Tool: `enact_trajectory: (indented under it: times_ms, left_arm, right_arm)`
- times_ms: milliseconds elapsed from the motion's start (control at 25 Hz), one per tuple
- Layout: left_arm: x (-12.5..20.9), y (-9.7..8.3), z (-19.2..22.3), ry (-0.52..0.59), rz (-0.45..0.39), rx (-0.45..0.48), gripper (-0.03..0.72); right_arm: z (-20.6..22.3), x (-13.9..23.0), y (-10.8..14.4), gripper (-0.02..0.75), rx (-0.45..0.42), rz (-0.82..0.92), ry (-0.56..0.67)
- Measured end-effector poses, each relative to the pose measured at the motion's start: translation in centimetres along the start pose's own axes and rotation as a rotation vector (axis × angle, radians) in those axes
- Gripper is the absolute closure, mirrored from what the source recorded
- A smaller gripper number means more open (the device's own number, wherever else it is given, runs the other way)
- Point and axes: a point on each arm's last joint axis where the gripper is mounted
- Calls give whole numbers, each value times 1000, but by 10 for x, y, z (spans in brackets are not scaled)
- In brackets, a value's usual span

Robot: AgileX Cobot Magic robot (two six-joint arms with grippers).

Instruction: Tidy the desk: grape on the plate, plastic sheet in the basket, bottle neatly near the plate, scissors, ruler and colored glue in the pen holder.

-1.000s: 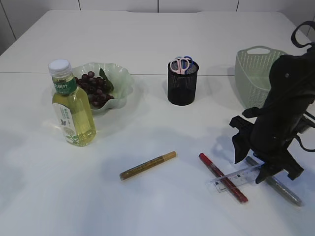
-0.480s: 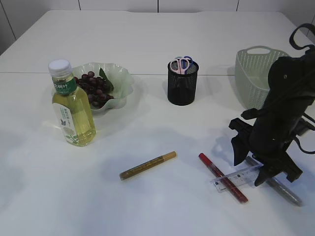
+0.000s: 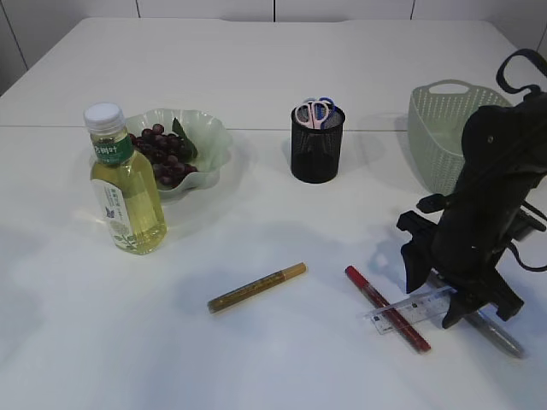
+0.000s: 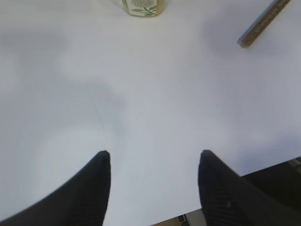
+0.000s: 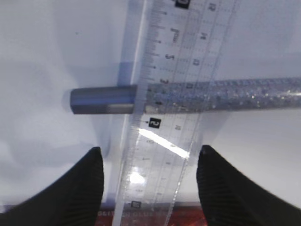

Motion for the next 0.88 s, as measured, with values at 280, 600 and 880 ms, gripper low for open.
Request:
enact_trajectory:
  times_ms: [280,600,880]
  left_arm:
    - [0,0,0,0,0,0,253]
    - [0,0,0,0,0,0,254]
    - [0,0,0,0,0,0,254]
  right_arm:
    - [0,0,1,246,-6,-1,-3]
    - [0,0,1,310,-7,-1,-4]
    - [0,0,1,416,-7,-1,-4]
Point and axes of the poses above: a point on each arm's last joint axis where the gripper is mounted, z pointing out along that axis toward the gripper, y along the wrist's bending axis when the last joint is at zero, x = y × z
